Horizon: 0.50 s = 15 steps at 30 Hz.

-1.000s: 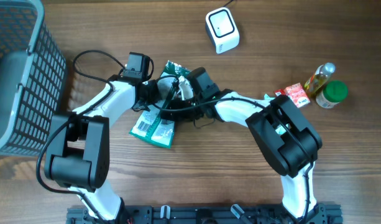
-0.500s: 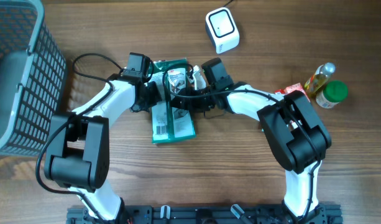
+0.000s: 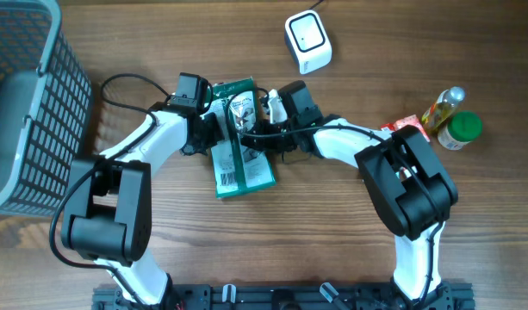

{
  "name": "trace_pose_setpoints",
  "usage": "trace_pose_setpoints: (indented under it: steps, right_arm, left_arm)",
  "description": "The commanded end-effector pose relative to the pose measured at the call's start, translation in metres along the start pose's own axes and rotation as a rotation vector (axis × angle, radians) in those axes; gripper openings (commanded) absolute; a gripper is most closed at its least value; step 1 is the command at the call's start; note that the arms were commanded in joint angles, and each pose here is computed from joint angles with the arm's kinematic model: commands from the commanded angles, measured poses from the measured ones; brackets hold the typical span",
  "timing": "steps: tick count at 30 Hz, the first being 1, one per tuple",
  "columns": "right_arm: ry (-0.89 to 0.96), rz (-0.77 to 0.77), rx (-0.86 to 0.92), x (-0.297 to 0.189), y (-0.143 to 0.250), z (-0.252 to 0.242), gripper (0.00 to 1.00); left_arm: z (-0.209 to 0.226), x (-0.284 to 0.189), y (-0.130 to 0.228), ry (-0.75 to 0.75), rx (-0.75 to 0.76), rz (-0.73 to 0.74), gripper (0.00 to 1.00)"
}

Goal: Scan the item barcode

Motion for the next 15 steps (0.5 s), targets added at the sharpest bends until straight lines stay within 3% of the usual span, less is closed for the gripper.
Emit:
trace_pose_setpoints:
  steps: [1, 9, 15]
  right_arm:
    - [0.073, 0.021, -0.003, 0.012, 0.012, -0.022, 0.12]
    - [0.068, 0.019, -0.063, 0.012, 0.011, -0.022, 0.08]
    - [0.047, 0.021, -0.064, 0.012, 0.011, -0.019, 0.15]
  left_arm:
    - [0.007, 0.011, 0.014, -0.025, -0.007, 0.057, 0.1]
    - [0.013, -0.001, -0.001, -0.003, -0.041, 0.005, 0.11]
    - [0.01, -0.027, -0.009, 0.188, -0.089, 0.018, 0.11]
Point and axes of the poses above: each gripper's point midway between its finger pads, its own x axis out along the fingers, its own z axis along the line the jaws close on, y = z × x, the point moved 7 cm from there along -x, back along the fingers, and after that the axes turned 4 degrees about x, right-handed, at the moved point
